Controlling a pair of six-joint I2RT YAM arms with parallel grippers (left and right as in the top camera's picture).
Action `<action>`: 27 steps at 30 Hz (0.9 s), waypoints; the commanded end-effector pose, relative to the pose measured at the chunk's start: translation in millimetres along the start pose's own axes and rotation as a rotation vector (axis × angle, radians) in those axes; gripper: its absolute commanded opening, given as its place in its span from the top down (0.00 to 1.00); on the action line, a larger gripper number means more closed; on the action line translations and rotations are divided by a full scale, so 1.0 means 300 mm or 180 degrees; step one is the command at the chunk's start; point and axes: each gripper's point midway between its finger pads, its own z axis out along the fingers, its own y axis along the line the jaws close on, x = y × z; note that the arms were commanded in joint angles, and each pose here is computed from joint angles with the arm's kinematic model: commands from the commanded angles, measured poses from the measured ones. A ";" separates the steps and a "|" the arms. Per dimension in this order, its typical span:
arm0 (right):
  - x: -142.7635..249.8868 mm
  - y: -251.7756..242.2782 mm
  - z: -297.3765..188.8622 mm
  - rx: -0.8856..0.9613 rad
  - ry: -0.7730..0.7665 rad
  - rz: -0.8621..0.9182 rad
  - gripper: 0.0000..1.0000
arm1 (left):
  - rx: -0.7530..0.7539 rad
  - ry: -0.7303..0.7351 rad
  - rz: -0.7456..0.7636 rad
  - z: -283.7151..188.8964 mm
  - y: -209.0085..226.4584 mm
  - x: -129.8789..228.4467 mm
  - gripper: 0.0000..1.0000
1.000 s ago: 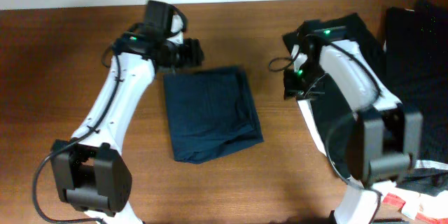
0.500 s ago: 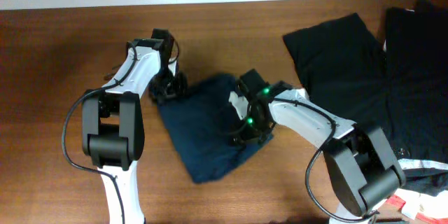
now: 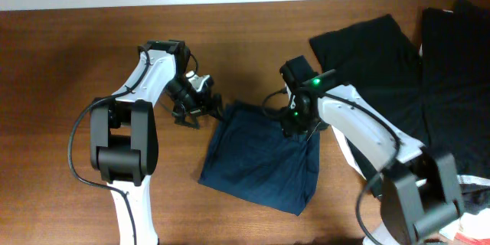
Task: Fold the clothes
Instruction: 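Slide the folded shorts to the far left of the table with the left gripper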
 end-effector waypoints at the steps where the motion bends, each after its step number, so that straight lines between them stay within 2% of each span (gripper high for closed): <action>1: -0.037 -0.002 -0.115 0.0002 -0.0296 0.0031 0.39 | 0.0286 -0.0066 0.0415 -0.004 -0.074 0.010 0.07; 5: -0.012 -0.008 -0.124 0.0021 -0.0223 0.0035 0.39 | 0.0283 0.0007 0.0471 0.112 -0.048 0.034 0.05; 7: -0.012 -0.008 -0.124 0.0022 -0.0224 0.0036 0.39 | 0.0355 0.0128 0.0556 0.185 -0.081 0.074 0.09; 8: -0.012 -0.008 -0.124 0.0022 -0.0224 0.0036 0.39 | 0.0330 0.0212 0.0610 0.215 -0.099 0.098 0.21; 9: -0.011 -0.010 -0.124 0.0025 -0.0219 0.0037 0.39 | 0.0305 0.0268 0.0716 0.236 -0.123 0.114 0.46; 10: -0.011 -0.011 -0.124 0.0027 -0.0219 0.0041 0.39 | 0.0282 0.0278 0.0756 0.243 -0.132 0.116 0.67; 11: -0.011 -0.018 -0.124 0.0038 -0.0218 0.0056 0.39 | 0.0189 0.0266 0.0776 0.243 -0.122 0.110 0.87; 12: -0.012 -0.028 -0.126 0.0044 -0.0216 0.0082 0.39 | -0.0098 0.0212 0.0699 0.226 -0.062 0.087 1.00; 15: -0.012 -0.078 -0.140 0.0067 -0.0210 0.0219 0.39 | -0.1227 -0.0175 -0.0237 0.037 0.244 0.003 1.00; 16: -0.010 -0.103 -0.145 0.0080 -0.0201 0.0288 0.39 | -0.1514 -0.0433 -0.0836 -0.104 0.390 -0.009 1.00; 19: -0.009 -0.133 -0.153 0.0093 -0.0199 0.0372 0.39 | -0.1708 -0.0938 -0.1495 -0.342 0.606 -0.027 1.00; 20: -0.009 -0.139 -0.153 0.0094 -0.0199 0.0389 0.39 | -0.1930 -0.1146 -0.1691 -0.451 0.704 -0.020 1.00; 22: -0.009 -0.139 -0.153 0.0094 -0.0200 0.0390 0.40 | -0.2256 -0.1371 -0.1812 -0.593 0.820 0.000 1.00; 24: -0.009 -0.139 -0.153 0.0094 -0.0199 0.0392 0.39 | -0.2338 -0.1621 -0.1858 -0.704 0.901 0.004 1.00; 27: -0.005 -0.140 -0.153 0.0097 -0.0185 0.0393 0.39 | -0.2416 -0.1791 -0.1834 -0.767 0.974 0.007 1.00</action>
